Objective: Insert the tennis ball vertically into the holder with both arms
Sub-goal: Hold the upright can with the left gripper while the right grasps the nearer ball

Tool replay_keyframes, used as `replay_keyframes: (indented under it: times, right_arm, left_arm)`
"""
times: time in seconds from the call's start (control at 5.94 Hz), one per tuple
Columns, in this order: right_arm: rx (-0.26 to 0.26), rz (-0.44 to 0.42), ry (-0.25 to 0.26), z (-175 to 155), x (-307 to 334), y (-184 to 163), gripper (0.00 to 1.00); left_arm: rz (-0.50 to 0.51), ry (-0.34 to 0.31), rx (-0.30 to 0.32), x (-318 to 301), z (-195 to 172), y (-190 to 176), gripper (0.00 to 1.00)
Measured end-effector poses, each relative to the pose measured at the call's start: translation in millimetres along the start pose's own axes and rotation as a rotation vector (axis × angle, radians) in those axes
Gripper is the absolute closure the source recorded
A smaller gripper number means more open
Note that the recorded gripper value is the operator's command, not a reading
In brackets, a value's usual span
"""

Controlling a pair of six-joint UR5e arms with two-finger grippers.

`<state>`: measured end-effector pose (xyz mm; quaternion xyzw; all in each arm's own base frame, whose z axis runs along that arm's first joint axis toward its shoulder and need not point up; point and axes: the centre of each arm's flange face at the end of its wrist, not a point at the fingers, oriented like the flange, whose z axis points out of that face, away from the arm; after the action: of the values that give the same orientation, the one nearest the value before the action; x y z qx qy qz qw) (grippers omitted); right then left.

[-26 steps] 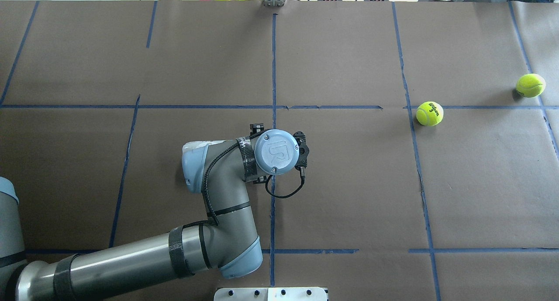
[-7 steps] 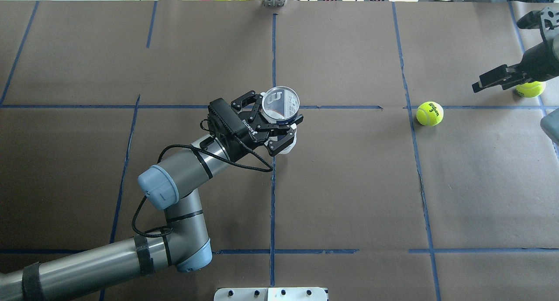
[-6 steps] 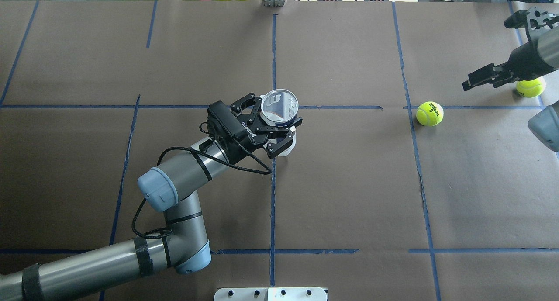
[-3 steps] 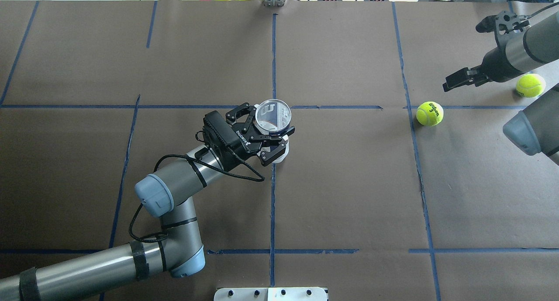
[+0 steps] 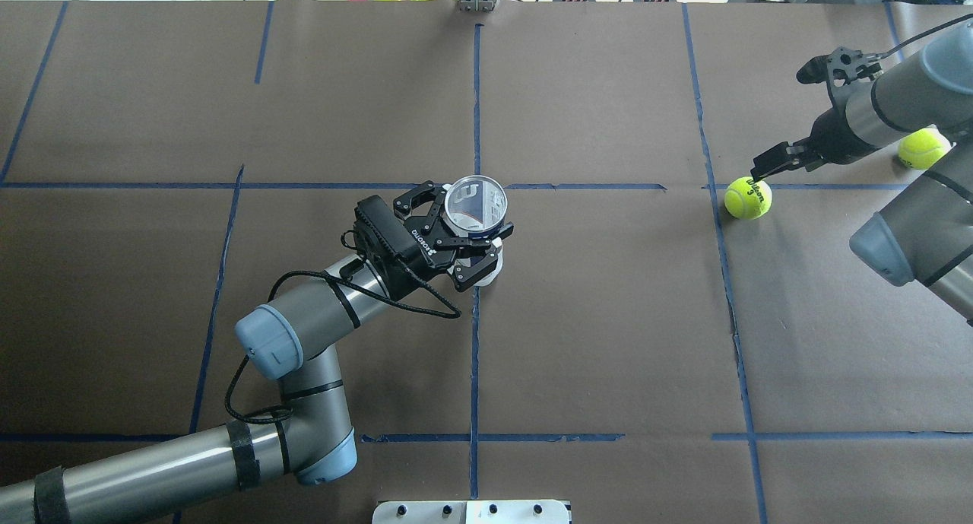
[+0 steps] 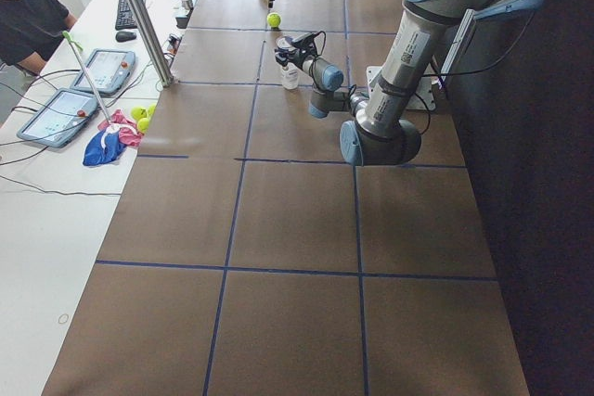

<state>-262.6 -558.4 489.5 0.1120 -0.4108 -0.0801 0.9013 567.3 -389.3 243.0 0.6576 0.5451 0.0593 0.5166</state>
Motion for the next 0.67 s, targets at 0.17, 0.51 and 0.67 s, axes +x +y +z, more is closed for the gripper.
replay_keyframes:
  times: [0.17,0.51,0.67]
  right_arm:
    - [-0.018,-0.013,-0.001,13,-10,0,0.0]
    - [-0.029,-0.044,0.028,36,-29,6,0.0]
    - [-0.036,-0.053,0.046,48,-31,10,0.01]
  left_arm:
    - [0.0,0.0,0.0,0,0,0,0.15]
    - [0.0,0.0,0.001,0,0,0,0.14]
    - [-0.001,0.001,0.002,0,0,0,0.14]
